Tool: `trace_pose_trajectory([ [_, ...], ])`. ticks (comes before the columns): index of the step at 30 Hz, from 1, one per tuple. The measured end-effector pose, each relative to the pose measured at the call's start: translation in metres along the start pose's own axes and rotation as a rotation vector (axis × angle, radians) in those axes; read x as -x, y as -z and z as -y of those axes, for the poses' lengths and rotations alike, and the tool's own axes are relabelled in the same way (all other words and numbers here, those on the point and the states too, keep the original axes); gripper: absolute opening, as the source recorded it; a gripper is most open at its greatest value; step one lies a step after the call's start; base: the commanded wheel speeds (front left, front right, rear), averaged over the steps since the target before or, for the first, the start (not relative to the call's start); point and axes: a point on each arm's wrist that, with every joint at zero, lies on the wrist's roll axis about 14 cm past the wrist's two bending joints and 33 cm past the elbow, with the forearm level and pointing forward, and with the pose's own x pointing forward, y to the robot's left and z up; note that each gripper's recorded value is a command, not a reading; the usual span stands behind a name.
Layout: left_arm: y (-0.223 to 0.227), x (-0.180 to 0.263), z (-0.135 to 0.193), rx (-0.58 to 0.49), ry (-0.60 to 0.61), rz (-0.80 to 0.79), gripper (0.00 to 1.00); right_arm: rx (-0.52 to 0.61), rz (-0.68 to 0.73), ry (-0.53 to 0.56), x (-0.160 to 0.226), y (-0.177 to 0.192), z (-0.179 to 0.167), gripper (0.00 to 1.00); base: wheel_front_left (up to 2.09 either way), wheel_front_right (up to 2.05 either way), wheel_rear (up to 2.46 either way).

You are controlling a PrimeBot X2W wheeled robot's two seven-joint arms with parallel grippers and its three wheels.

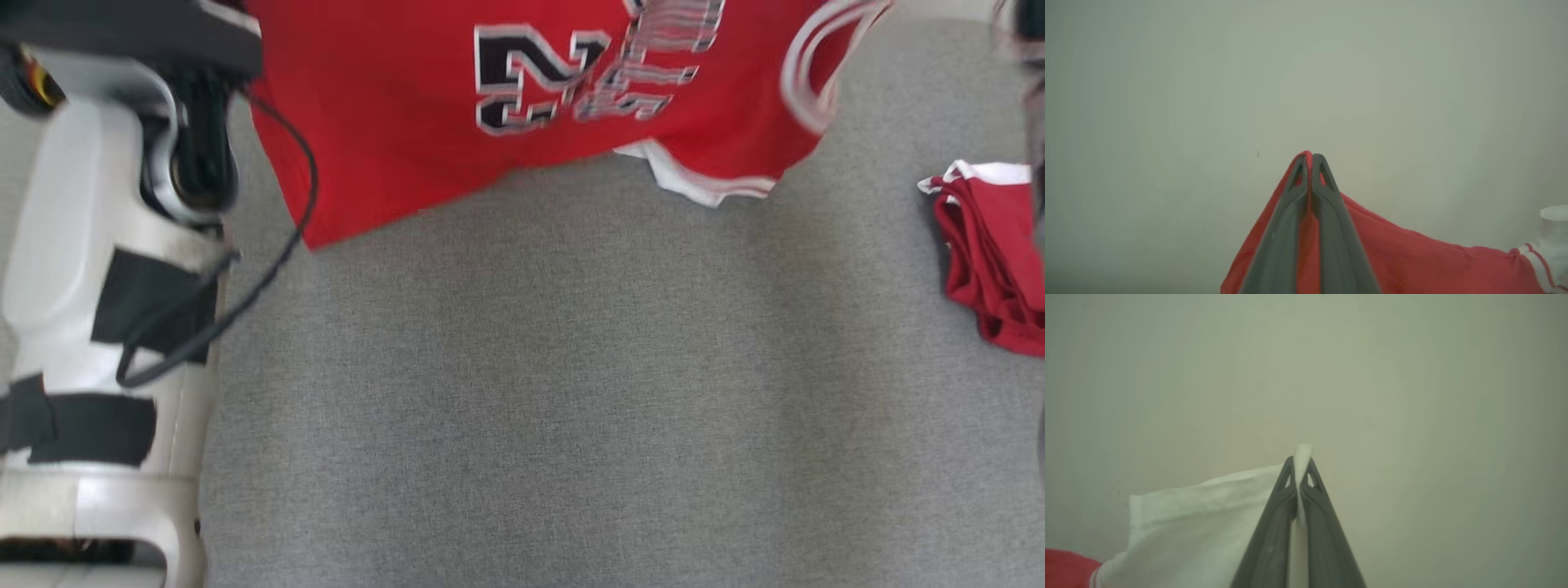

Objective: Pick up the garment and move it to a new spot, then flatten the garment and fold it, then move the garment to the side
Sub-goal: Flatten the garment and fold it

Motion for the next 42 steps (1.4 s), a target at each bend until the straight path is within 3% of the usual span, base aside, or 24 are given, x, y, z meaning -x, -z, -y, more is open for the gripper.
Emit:
trace_pose_trajectory([
  [8,0.022,0.046,-0.001,0.004,0.039,-0.199,0.00,-0.138,-0.274,-0.108,0.063,0.046,-0.019,0.00,0.00,0.00,0.00],
  [19,0.043,0.148,-0.005,0.077,0.024,-0.449,0.00,-0.383,-0.588,-0.157,0.187,0.055,-0.020,0.00,0.00,0.00,0.00],
  [24,0.052,0.203,-0.007,0.158,-0.042,-0.540,0.00,-0.484,-0.764,-0.132,0.250,0.066,-0.025,0.00,0.00,0.00,0.00],
  [34,0.065,0.293,-0.015,0.279,-0.235,-0.629,0.00,-0.703,-1.094,-0.104,0.354,0.086,-0.071,0.00,0.00,0.00,0.00],
  [42,0.078,0.342,-0.023,0.325,-0.348,-0.731,0.00,-0.738,-1.245,-0.086,0.391,0.095,-0.089,0.00,0.00,0.00,0.00],
])
